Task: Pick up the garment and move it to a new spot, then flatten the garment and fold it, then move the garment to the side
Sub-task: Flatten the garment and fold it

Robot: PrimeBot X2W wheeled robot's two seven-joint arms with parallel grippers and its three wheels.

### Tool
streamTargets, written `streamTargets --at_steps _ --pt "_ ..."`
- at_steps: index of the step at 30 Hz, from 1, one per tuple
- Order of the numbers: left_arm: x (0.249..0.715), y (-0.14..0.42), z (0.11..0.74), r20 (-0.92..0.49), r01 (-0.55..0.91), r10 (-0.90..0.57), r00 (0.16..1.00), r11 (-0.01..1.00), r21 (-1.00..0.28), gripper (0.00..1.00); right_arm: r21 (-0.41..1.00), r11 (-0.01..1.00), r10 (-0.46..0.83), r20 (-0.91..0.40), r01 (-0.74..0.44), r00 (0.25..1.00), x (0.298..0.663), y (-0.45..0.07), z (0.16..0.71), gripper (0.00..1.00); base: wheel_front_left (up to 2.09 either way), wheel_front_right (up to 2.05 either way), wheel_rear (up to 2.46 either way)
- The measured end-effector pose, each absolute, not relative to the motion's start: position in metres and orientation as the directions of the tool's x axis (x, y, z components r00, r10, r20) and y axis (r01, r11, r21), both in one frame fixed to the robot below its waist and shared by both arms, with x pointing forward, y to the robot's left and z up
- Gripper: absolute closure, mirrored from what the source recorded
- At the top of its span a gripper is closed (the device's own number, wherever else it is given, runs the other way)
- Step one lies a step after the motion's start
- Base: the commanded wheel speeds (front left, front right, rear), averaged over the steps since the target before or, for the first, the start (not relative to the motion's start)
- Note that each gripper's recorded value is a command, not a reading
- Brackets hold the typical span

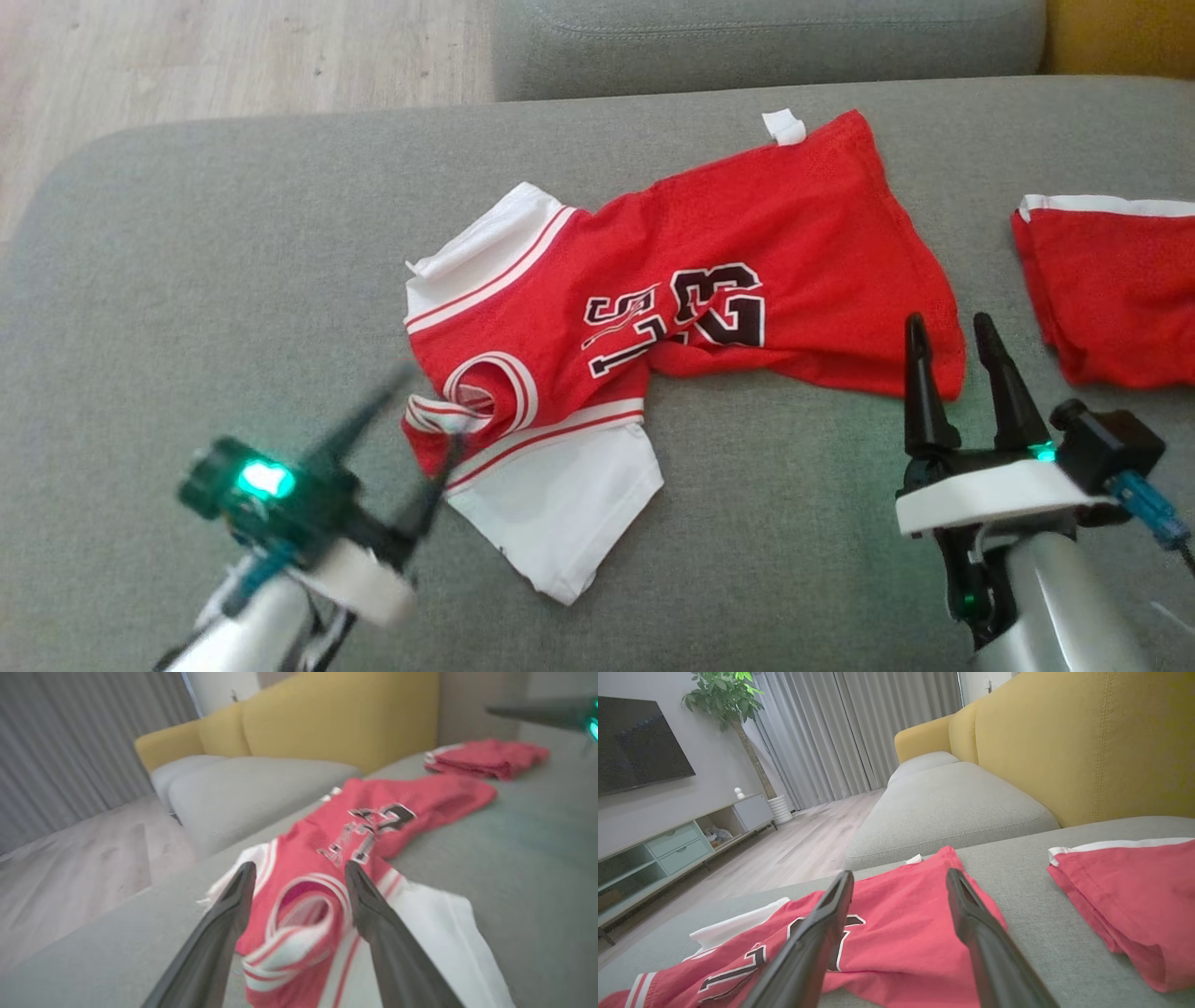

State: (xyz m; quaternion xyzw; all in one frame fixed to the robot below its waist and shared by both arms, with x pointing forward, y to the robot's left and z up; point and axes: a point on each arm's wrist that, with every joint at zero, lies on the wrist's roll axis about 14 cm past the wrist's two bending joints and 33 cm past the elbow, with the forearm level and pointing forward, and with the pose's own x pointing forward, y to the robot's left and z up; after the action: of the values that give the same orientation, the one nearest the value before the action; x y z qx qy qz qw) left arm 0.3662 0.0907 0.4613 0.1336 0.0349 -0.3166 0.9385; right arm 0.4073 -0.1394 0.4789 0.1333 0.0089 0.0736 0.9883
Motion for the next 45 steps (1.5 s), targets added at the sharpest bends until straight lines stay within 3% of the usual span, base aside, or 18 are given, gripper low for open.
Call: streamTargets --at_steps 3,4,8,12,16,22,28,34,39,45 --pt "0.391 0.105 0.493 -0.021 0.459 -0.460 0.888 0.881 0.112 0.00 0.271 0.952 0.140 0.021 -0.140 0.990 0.407 -0.142 0.485 0.00 0.00 0.00 0.00" --pt "0.406 0.114 0.516 0.060 0.371 -0.371 0.927 0.928 0.018 0.00 0.271 0.953 0.133 0.037 -0.138 0.990 0.407 -0.144 0.490 0.00 0.00 0.00 0.00" --pt "0.419 0.124 0.536 0.137 0.262 -0.243 0.960 0.953 -0.150 0.00 0.274 0.953 0.115 0.061 -0.127 0.992 0.407 -0.150 0.497 0.00 0.00 0.00 0.00" --pt "0.420 0.120 0.528 0.124 0.246 -0.224 0.967 0.946 -0.211 0.00 0.273 0.956 0.100 0.058 -0.112 0.993 0.406 -0.156 0.496 0.00 0.00 0.00 0.00" --pt "0.433 0.112 0.516 0.095 0.294 -0.281 0.955 0.940 -0.175 0.00 0.272 0.958 0.085 0.043 -0.093 0.995 0.407 -0.161 0.490 0.00 0.00 0.00 0.00" --pt "0.496 0.098 0.522 -0.025 0.416 -0.418 0.908 0.908 -0.057 0.00 0.271 0.960 0.067 0.002 -0.065 0.998 0.410 -0.168 0.475 0.00 0.00 0.00 0.00" --pt "0.542 0.090 0.490 -0.322 0.492 -0.461 0.827 0.870 0.018 0.00 0.266 0.963 0.053 -0.020 -0.046 0.998 0.422 -0.174 0.465 0.00 0.00 0.00 0.00" --pt "0.533 0.088 0.419 -0.619 0.584 -0.457 0.639 0.812 0.004 0.00 0.272 0.962 0.023 -0.039 -0.012 0.999 0.426 -0.185 0.458 0.00 0.00 0.00 0.00" --pt "0.521 0.091 0.380 -0.742 0.630 -0.432 0.512 0.776 -0.017 0.00 0.264 0.964 -0.016 -0.063 0.032 0.998 0.422 -0.199 0.450 0.00 0.00 0.00 0.00" --pt "0.529 0.101 0.364 -0.797 0.651 -0.383 0.466 0.759 0.015 0.00 0.255 0.965 -0.044 -0.086 0.064 0.995 0.419 -0.209 0.443 0.00 0.00 0.00 0.00"
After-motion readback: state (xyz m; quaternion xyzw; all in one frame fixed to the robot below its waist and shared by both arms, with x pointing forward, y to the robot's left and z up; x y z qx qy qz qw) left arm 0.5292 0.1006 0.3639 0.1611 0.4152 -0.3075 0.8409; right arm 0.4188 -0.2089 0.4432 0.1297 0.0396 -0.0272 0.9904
